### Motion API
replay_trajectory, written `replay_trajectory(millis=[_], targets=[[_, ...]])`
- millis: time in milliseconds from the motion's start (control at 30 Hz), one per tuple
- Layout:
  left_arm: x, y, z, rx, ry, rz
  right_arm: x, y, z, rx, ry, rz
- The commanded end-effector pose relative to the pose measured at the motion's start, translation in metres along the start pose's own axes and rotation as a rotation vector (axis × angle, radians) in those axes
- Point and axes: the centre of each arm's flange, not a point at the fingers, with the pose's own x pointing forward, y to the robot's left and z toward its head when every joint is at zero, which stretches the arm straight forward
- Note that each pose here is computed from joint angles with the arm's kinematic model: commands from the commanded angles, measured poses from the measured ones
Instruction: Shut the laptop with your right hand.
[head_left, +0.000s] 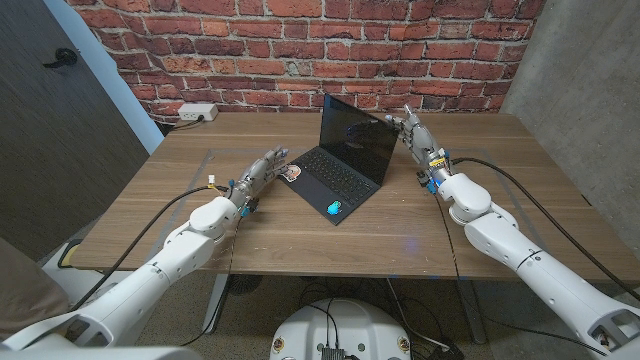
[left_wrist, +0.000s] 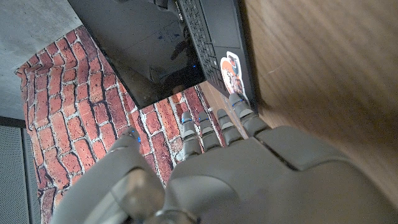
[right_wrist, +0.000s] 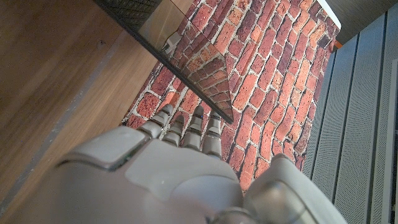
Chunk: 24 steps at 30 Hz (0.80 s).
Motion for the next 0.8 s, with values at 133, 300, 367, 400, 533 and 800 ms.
replay_trajectory(millis=[133,300,367,400,533,800], targets=[[0.005,-0.005,0.000,0.034,0.011,-0.045,-0.004,0.000,0.010,-0.055,0.002,-0.002],[0.006,-0.006,0.001,0.047,0.012,-0.061,-0.004,0.002,0.013,-0.092,0.003,0.002],[0.006,-0.006,0.001,0.042,0.013,-0.059,-0.004,0.003,0.014,-0.081,0.000,0.002],[0.006,-0.005,0.001,0.042,0.015,-0.058,-0.005,0.004,0.014,-0.082,-0.002,0.000],[0.004,-0.004,0.000,0.052,0.028,-0.044,-0.005,0.006,0.016,-0.108,-0.003,0.003],[0.004,-0.001,-0.002,0.046,0.032,-0.036,-0.003,0.013,0.019,-0.101,-0.013,0.021]])
